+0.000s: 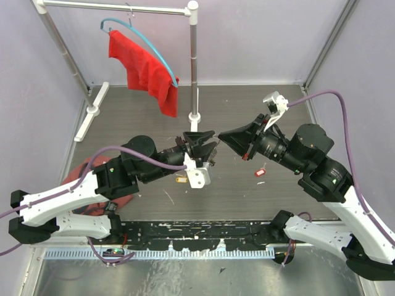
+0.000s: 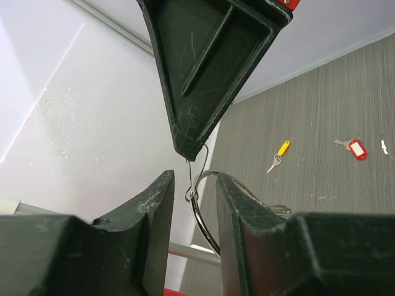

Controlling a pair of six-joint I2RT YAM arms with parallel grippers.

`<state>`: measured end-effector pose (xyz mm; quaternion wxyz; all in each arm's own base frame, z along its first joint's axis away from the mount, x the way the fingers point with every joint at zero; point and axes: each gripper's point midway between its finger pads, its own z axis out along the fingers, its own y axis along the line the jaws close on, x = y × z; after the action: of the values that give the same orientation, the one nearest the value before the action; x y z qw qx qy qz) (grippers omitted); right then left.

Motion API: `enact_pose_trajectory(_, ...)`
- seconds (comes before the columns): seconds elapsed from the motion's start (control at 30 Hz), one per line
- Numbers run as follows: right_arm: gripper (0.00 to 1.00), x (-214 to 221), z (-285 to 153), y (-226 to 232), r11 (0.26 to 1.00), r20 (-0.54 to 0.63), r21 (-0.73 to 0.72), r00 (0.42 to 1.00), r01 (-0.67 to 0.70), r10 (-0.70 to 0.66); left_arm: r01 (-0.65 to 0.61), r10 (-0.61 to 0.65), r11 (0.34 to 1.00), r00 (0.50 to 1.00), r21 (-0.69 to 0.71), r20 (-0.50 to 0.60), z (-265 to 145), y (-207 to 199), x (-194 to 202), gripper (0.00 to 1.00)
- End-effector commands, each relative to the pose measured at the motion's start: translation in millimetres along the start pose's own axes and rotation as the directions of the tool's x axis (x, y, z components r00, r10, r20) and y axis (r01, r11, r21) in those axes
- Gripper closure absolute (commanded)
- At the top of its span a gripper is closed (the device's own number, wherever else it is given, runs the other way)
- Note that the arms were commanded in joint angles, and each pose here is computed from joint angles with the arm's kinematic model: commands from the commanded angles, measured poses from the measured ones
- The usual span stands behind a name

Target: Put the keys on the keyring

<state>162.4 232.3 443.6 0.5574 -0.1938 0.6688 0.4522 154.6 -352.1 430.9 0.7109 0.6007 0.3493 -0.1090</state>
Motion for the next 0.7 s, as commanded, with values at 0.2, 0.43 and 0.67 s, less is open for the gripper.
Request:
enact_pose_trajectory(0.2,0.99,-25.3,-3.1,13.4,0.999,0.097,-0.05,0.995,-0.003,0.007,0.012,-0.012,1.0,0.999,-0.006,0.034,4.0,3.7,-10.1,0.68)
enact_pose_trajectory(0.43,0.99,-23.8,-2.4,13.6,0.999,0.093,-0.053,0.996,-0.004,0.008,0.013,-0.013,1.0,0.999,-0.01,0.041,4.5,5.2,-11.9,0.71)
enact_pose_trajectory(0.67,0.99,-24.6,-3.4,14.0,0.999,0.097,-0.054,0.995,-0.005,0.01,0.012,-0.011,1.0,0.999,-0.022,0.036,3.9,8.2,-11.6,0.87)
